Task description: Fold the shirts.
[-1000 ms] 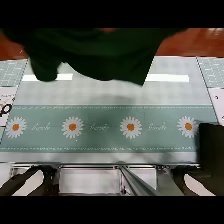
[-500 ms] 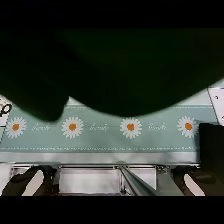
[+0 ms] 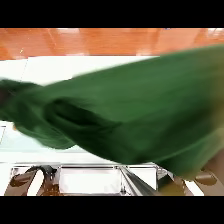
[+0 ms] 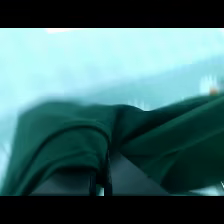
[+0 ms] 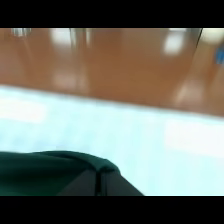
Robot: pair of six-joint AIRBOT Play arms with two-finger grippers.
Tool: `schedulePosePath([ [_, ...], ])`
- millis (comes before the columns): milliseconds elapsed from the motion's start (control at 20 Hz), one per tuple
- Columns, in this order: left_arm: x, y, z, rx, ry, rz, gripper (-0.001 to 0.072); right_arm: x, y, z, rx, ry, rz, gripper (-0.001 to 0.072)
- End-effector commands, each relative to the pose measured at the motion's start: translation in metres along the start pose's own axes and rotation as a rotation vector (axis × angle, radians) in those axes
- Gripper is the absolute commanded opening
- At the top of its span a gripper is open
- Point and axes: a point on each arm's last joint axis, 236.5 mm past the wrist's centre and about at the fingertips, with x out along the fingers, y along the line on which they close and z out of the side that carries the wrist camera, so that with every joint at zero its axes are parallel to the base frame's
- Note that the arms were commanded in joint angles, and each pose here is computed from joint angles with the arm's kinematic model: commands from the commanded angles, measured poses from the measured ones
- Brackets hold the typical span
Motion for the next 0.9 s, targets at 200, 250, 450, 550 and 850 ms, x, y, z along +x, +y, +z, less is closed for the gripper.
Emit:
schedulePosePath([
  [200,0.172,0.143,-0.113,-0.427,0.054,0.114,0.0026,0.202,-0.013,-0.129,0.173,0.356,0.065,0.0022],
  [250,0.189,0.164,-0.115,-0.461,0.023,0.162,0.0026,0.231,-0.02,-0.138,0.189,0.374,0.052,0.0022],
  [450,0.242,0.208,-0.087,-0.485,-0.019,0.229,0.0026,0.342,-0.034,-0.158,0.279,0.417,0.053,0.0023],
  [550,0.27,0.222,-0.069,-0.485,0.013,0.229,0.0027,0.384,-0.03,-0.173,0.321,0.474,0.091,0.0023],
  [850,0.326,0.237,-0.031,-0.492,0.133,0.142,0.0034,0.45,-0.024,-0.201,0.439,0.554,0.141,0.007],
])
